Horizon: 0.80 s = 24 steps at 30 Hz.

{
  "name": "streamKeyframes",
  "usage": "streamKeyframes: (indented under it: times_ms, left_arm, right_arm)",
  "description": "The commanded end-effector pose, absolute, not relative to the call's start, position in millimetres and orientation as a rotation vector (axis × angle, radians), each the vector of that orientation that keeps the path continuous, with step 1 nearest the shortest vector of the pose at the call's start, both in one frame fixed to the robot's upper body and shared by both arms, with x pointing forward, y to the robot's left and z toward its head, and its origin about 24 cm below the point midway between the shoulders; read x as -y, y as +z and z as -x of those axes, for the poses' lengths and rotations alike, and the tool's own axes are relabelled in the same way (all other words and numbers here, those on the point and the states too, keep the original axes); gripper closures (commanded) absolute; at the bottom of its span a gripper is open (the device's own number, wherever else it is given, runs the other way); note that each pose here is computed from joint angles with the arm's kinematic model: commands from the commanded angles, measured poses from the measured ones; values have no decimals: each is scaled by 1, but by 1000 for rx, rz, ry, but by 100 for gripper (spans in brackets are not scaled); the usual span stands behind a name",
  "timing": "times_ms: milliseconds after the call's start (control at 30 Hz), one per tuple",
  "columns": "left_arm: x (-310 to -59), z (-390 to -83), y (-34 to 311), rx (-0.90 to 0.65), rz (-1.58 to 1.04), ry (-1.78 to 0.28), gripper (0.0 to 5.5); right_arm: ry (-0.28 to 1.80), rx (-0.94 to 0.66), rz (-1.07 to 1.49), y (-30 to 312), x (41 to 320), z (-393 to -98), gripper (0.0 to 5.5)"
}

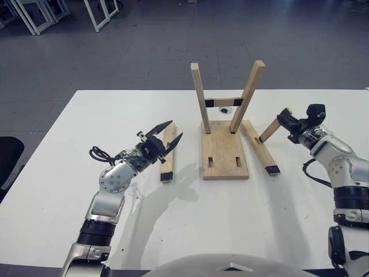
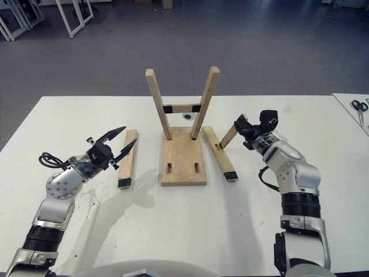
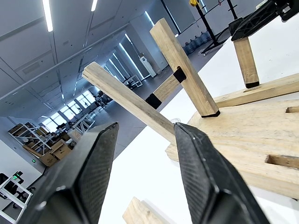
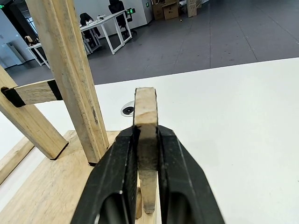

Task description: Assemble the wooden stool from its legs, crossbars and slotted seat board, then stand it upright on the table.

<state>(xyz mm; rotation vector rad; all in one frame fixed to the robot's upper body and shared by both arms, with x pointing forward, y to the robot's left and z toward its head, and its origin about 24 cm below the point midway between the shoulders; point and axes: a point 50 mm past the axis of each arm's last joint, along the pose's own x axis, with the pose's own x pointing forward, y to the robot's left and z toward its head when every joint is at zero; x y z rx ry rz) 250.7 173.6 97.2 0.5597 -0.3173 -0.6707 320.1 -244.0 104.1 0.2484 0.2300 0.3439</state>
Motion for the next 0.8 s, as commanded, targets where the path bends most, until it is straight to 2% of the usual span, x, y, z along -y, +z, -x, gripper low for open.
streamKeyframes:
  times_ms: [33, 267, 533, 800]
  left_arm:
    - [-175, -252, 99, 314, -572, -663, 332]
    - [-175, -252, 98, 310, -566, -655, 332]
    - [-175, -252, 97, 306, -563, -657, 332]
    - [-177, -250, 96, 300, -561, -650, 332]
  right_arm:
    - [345, -187, -234, 115, 242, -324, 510]
    - [375, -185, -238, 117, 233, -319, 510]
    - [363, -266, -220, 96, 231, -312, 510]
    - [208, -381, -107, 88, 242, -298, 510]
